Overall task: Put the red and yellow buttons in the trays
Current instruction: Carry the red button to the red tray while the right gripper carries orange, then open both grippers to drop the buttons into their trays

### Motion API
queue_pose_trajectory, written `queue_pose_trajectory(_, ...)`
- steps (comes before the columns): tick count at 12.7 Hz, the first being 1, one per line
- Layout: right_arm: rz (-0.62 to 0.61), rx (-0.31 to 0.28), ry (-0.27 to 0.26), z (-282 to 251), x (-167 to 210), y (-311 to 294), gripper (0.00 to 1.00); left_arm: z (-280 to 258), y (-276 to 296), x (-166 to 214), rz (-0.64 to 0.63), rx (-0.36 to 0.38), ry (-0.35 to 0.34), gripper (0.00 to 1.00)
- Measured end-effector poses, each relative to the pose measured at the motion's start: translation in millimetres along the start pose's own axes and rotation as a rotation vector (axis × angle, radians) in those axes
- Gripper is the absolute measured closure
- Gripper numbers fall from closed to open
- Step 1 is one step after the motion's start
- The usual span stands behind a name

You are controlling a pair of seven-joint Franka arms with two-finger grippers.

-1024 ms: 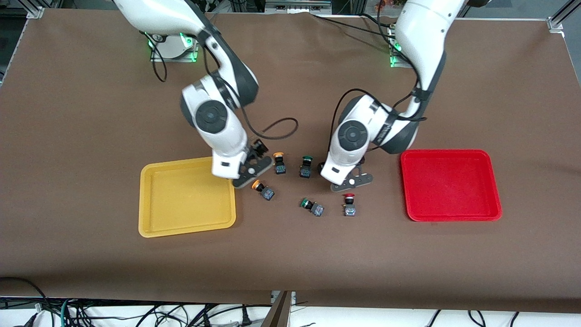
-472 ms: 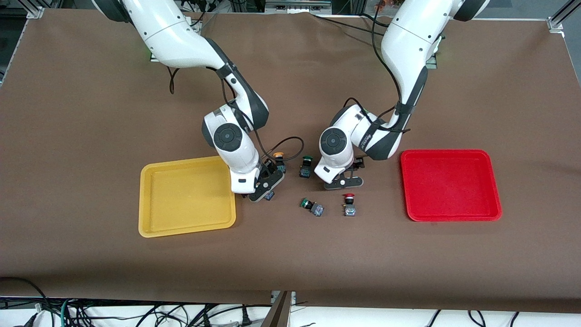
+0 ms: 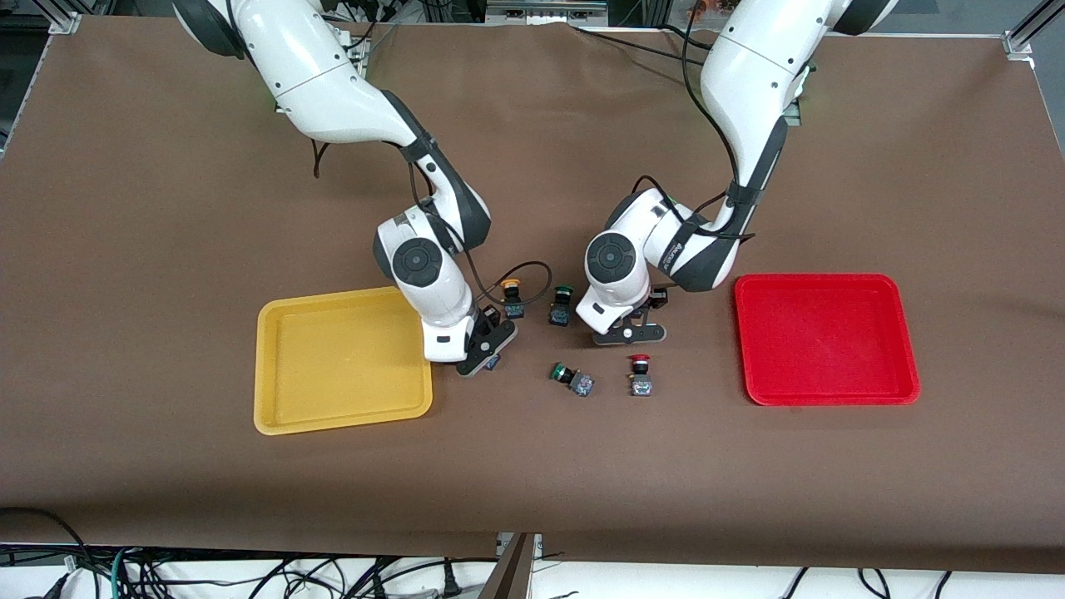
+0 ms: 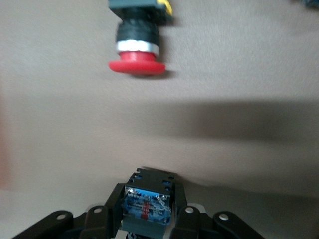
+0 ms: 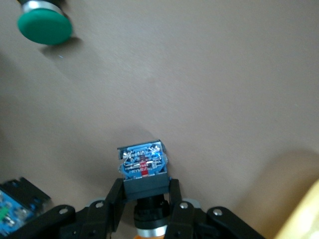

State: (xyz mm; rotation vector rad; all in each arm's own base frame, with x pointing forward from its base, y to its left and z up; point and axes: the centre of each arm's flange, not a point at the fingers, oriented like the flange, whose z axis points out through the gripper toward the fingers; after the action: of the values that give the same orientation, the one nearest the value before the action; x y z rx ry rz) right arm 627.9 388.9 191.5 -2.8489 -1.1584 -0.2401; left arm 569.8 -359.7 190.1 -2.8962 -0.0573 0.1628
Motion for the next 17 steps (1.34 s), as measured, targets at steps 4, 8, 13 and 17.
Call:
queue_pose_trajectory(4,-0.089,0.036,-0.132,-77,-8,81,0.60,-85,-71,23,0.106,0.005,0.008,0.57)
queue_pose_trajectory(8,-0.211,0.057,-0.157,-85,-48,168,0.54,-114,-224,71,0.345,-0.029,-0.018,0.57)
queue_pose_trajectory(13,0.030,0.159,-0.137,-76,-33,113,0.01,-24,-296,99,0.534,-0.068,-0.100,0.57)
queue_pose_trajectory(17,0.431,0.174,-0.189,-71,8,-34,0.00,12,-297,115,0.577,-0.080,-0.033,0.57)
